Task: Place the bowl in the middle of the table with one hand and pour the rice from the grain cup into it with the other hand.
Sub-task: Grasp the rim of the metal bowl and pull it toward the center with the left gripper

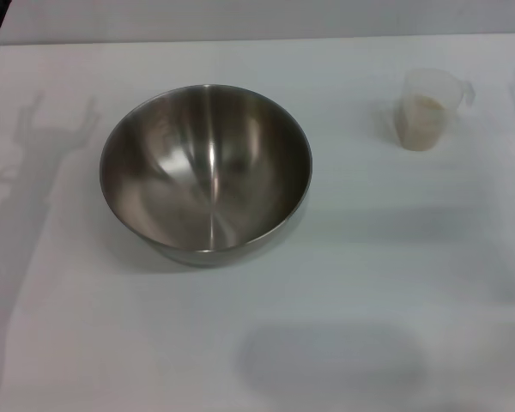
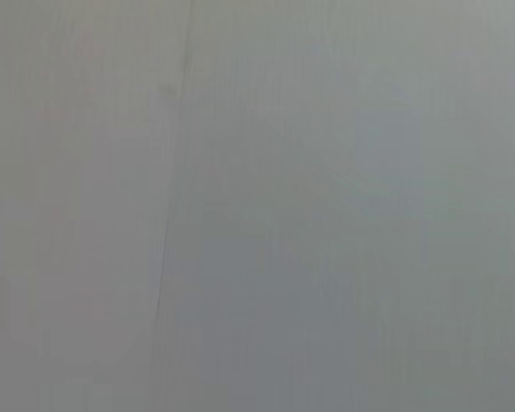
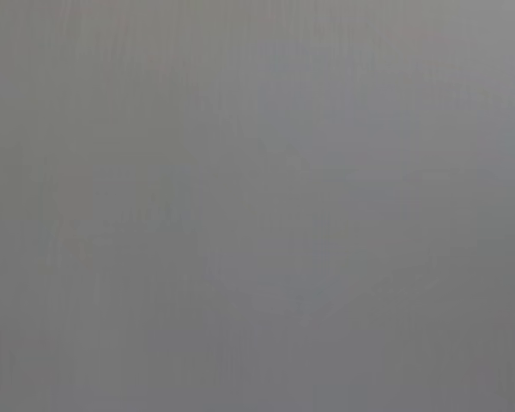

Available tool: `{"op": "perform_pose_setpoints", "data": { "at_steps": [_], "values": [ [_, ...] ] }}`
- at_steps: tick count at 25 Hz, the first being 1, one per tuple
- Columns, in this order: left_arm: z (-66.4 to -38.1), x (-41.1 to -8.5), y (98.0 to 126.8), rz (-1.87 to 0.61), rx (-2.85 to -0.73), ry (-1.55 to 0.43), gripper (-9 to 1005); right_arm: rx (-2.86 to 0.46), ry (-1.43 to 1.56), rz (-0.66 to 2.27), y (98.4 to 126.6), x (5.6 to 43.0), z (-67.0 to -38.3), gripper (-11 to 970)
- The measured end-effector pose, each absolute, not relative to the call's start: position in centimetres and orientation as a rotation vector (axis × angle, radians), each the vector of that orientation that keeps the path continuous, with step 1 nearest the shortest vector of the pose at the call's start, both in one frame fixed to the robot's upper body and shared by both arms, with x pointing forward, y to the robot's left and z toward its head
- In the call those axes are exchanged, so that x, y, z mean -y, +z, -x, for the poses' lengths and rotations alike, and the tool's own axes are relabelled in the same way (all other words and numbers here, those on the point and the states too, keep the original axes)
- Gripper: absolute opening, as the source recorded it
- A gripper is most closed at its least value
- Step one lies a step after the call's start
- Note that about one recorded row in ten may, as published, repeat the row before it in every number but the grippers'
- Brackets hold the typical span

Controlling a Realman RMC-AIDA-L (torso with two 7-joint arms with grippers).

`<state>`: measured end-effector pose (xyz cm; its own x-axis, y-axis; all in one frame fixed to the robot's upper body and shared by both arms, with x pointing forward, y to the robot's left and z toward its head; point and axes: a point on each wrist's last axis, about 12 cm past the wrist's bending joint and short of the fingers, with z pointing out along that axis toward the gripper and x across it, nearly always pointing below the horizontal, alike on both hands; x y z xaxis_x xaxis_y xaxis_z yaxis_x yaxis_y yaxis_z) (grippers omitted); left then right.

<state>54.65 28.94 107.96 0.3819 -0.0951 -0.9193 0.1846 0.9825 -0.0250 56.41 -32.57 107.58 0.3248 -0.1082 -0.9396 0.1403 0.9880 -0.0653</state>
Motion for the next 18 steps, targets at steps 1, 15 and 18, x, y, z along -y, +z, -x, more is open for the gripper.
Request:
{"op": "perform_pose_setpoints", "data": {
  "at_steps": [1, 15, 18],
  "values": [
    [-54.65, -28.94, 107.96, -0.086, -1.166, -0.179, 844, -1.229, -0.162, -0.03, 107.59, 32.56, -56.41, 739],
    [-54.88, -28.79, 108.09, -0.091, -1.163, -0.179, 843, -1.226, -0.161, -0.029, 107.66, 32.54, -56.46, 740],
    [-55.02, -28.72, 108.18, -0.094, -1.162, -0.179, 843, -1.226, -0.162, -0.029, 107.66, 32.55, -56.46, 740]
  ]
}}
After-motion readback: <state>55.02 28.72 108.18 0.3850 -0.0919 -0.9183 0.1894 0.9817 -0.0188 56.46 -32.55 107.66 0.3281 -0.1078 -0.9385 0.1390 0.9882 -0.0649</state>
